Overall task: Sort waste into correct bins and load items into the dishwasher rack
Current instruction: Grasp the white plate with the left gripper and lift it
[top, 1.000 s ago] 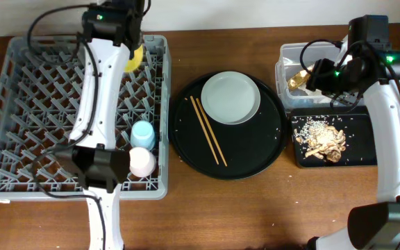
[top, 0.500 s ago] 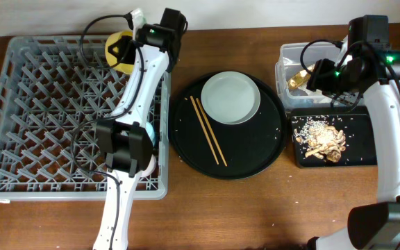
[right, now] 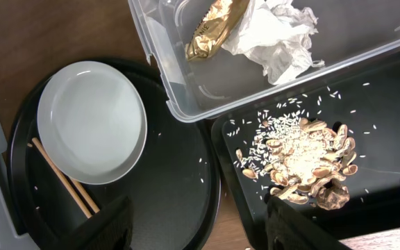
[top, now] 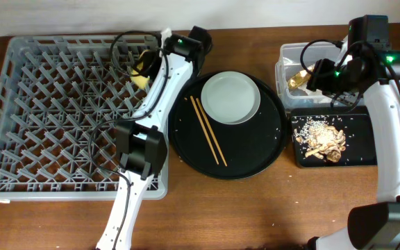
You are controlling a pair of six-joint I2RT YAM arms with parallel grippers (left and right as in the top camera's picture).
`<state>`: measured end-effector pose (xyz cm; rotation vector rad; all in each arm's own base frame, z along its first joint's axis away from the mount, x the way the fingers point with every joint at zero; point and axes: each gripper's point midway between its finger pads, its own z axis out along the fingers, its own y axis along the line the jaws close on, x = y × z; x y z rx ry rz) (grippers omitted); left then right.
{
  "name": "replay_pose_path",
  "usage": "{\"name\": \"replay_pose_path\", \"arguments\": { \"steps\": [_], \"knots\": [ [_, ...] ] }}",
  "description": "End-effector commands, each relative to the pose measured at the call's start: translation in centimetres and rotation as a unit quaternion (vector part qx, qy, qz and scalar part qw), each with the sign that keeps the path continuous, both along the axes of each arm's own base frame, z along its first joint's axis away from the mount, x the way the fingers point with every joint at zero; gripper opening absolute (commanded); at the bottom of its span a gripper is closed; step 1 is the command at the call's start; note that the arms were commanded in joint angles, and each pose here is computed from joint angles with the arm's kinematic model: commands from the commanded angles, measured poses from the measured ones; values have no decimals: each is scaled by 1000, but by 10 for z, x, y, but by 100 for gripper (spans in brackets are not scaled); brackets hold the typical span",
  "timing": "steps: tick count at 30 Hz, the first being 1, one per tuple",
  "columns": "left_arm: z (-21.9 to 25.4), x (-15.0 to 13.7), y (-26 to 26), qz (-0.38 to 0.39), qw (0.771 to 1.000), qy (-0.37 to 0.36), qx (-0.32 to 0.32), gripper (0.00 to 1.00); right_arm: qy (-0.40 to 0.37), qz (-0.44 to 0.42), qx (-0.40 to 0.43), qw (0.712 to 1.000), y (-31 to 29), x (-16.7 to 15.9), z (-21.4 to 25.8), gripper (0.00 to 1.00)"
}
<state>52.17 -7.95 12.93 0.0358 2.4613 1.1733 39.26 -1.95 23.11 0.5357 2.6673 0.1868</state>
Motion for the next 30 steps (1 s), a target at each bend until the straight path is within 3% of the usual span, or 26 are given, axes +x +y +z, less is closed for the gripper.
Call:
{"name": "replay_pose_path", "arguments": {
  "steps": [1,5,7,9,10,11,12,16,22,30],
  "knots": [
    [-20,-7,-12,-1,997,36,-66,59,-2,1,-11,1000,-3,1,1,62],
    [-5,-9,-36,-39,986,58,-152,65,-1,1,-11,1000,-3,1,1,62],
    [21,-11,-63,-93,966,61,-233,70,-2,1,-11,1000,-3,1,1,62],
    [44,-17,-104,-178,923,72,-333,73,-2,1,-11,1000,-3,1,1,62],
    [52,-22,-126,-224,894,82,-378,73,-2,1,-11,1000,-3,1,1,62],
    [58,-26,-156,-278,850,96,-437,73,-2,1,-11,1000,-3,1,1,62],
    [52,-26,-166,-289,837,106,-453,73,-2,1,-11,1000,-3,1,1,62],
    [9,-24,-168,-269,839,147,-451,73,-2,1,-11,1000,-3,1,1,62],
    [-46,-20,-186,-280,822,187,-459,72,-1,1,-11,1000,-3,1,1,62],
    [-121,-23,-185,-241,823,232,-458,52,-2,2,-11,1000,-3,1,1,62]
  ]
}}
